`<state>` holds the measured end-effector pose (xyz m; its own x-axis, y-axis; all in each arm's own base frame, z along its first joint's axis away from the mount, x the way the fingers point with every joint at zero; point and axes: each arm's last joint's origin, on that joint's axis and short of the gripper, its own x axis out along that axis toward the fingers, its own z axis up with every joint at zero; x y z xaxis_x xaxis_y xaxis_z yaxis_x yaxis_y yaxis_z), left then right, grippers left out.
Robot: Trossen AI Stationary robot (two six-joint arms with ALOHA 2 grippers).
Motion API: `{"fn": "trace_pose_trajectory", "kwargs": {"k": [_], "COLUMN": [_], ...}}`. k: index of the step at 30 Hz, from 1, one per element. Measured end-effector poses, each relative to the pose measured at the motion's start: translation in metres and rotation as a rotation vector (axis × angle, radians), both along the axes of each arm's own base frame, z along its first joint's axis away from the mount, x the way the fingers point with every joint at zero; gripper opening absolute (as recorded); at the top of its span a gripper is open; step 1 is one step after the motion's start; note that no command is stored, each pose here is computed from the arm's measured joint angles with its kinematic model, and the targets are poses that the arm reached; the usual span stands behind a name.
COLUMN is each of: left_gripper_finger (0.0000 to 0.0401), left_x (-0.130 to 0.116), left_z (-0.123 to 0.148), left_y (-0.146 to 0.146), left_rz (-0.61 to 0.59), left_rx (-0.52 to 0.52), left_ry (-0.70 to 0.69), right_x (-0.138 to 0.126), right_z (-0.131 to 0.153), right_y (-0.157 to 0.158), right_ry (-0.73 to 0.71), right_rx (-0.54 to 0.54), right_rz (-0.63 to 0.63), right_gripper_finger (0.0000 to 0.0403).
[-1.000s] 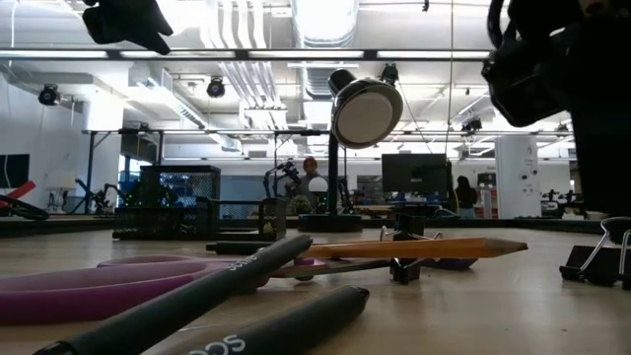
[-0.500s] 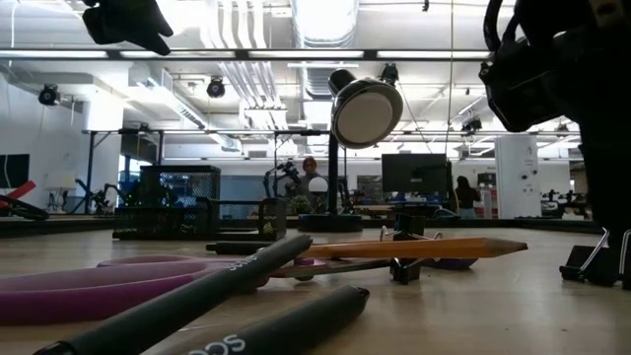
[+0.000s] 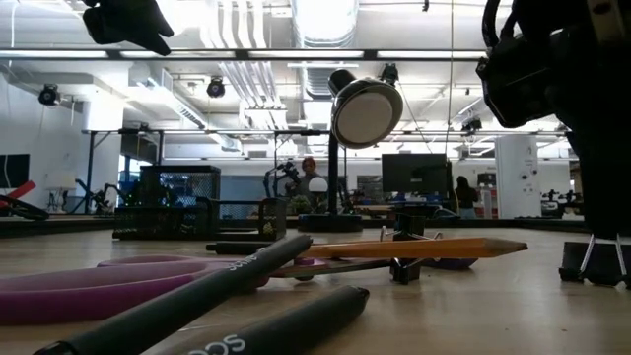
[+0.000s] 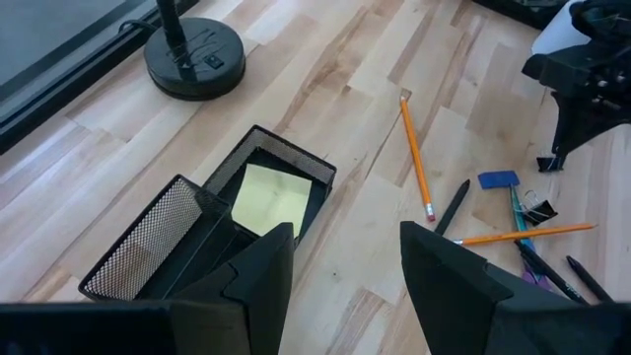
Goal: Pick and place office supplies into organizer
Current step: Put the right black binder clip into the black desk organizer
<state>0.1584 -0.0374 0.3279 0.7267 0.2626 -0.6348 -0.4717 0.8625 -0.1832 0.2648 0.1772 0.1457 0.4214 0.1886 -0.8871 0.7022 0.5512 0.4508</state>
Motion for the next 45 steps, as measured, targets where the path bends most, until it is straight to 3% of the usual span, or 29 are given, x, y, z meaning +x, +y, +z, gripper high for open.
{"fn": "trace_pose_trajectory", "kwargs": {"k": [5, 10, 17, 24, 35, 41, 45], "left_gripper_finger": [0.0169, 0.0169, 0.0169, 0.0169, 0.0169, 0.0169, 0.0169], "left_x": [0.0, 0.0, 0.0, 0.0, -0.024, -0.037, -0.046], "left_z": [0.0, 0.0, 0.0, 0.0, 0.002, 0.009, 0.009], "left_y": [0.0, 0.0, 0.0, 0.0, 0.007, 0.011, 0.014], "left_rz": [0.0, -0.001, -0.002, -0.001, -0.022, -0.031, -0.032], "left_rx": [0.0, 0.001, 0.009, 0.012, -0.011, -0.036, -0.034], "left_ry": [0.0, 0.001, 0.002, 0.003, 0.048, -0.008, -0.002], "right_x": [0.007, 0.032, 0.083, 0.147, 0.263, 0.292, 0.303], "right_z": [0.007, 0.035, 0.068, 0.082, 0.064, 0.055, 0.037], "right_y": [-0.001, -0.015, -0.072, -0.125, -0.165, -0.187, -0.193], "right_ry": [-0.042, -0.167, -0.305, -0.388, -0.509, -0.455, -0.424], "right_rx": [-0.028, -0.085, -0.244, -0.347, -0.421, -0.485, -0.437], "right_rz": [0.011, 0.021, 0.075, 0.184, 0.191, 0.182, 0.233], "right_gripper_finger": [0.0008, 0.0008, 0.0008, 0.0008, 0.0008, 0.0008, 0.0008]}}
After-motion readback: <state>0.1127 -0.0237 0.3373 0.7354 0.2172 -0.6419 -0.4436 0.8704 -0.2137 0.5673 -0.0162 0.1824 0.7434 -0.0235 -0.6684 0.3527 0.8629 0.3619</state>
